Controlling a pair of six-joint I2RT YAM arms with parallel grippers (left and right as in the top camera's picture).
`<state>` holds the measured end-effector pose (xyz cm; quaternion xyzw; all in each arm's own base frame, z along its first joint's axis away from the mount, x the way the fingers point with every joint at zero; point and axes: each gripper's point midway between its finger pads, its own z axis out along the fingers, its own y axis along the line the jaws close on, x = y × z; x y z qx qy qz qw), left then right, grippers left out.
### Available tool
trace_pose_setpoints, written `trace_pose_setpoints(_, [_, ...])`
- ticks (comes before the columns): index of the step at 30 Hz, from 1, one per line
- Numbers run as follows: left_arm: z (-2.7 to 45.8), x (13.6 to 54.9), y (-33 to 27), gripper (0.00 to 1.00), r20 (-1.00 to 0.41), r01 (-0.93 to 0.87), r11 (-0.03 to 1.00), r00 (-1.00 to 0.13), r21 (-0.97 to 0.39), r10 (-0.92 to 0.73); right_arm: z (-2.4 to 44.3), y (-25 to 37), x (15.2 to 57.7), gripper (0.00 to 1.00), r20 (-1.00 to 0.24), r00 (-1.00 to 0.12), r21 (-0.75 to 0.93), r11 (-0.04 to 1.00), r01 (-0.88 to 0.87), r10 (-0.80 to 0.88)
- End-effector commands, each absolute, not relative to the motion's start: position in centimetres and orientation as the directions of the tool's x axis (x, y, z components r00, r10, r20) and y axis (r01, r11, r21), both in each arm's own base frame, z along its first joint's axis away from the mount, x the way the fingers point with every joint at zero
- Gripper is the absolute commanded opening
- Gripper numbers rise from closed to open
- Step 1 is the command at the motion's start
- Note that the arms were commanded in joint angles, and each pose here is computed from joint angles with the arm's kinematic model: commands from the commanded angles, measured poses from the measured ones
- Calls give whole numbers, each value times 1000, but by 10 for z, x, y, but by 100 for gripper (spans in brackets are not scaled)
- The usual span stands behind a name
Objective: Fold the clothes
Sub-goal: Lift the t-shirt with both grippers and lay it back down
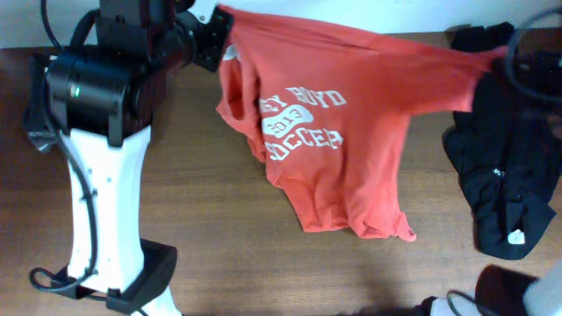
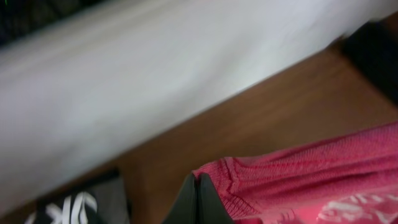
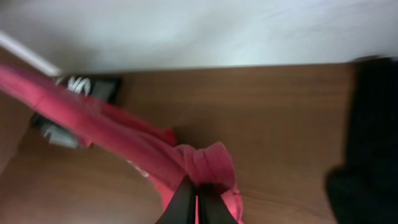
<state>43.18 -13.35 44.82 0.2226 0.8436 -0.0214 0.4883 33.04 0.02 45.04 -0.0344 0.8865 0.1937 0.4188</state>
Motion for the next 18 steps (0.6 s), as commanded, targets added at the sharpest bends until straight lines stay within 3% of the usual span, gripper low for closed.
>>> trace_pose_setpoints(1, [419, 459, -58, 0, -777, 168, 955, -555, 245, 297, 424, 3, 354, 4, -717, -697, 263, 937, -230, 30])
trace_pose_setpoints(8, [357, 484, -12, 0, -700, 97, 965, -671, 244, 245, 351, 84, 409, 4, -578, -805, 340, 859, -383, -130])
trace_pose_setpoints(14, [335, 488, 13, 0, -670, 59, 968, -711, 243, 212, 284, 161, 439, 4, -478, -841, 393, 796, -461, -252])
trace_pose_setpoints(18, [336, 488, 27, 15, -673, 30, 969, -714, 244, 191, 243, 206, 448, 4, -423, -850, 419, 764, -491, -314])
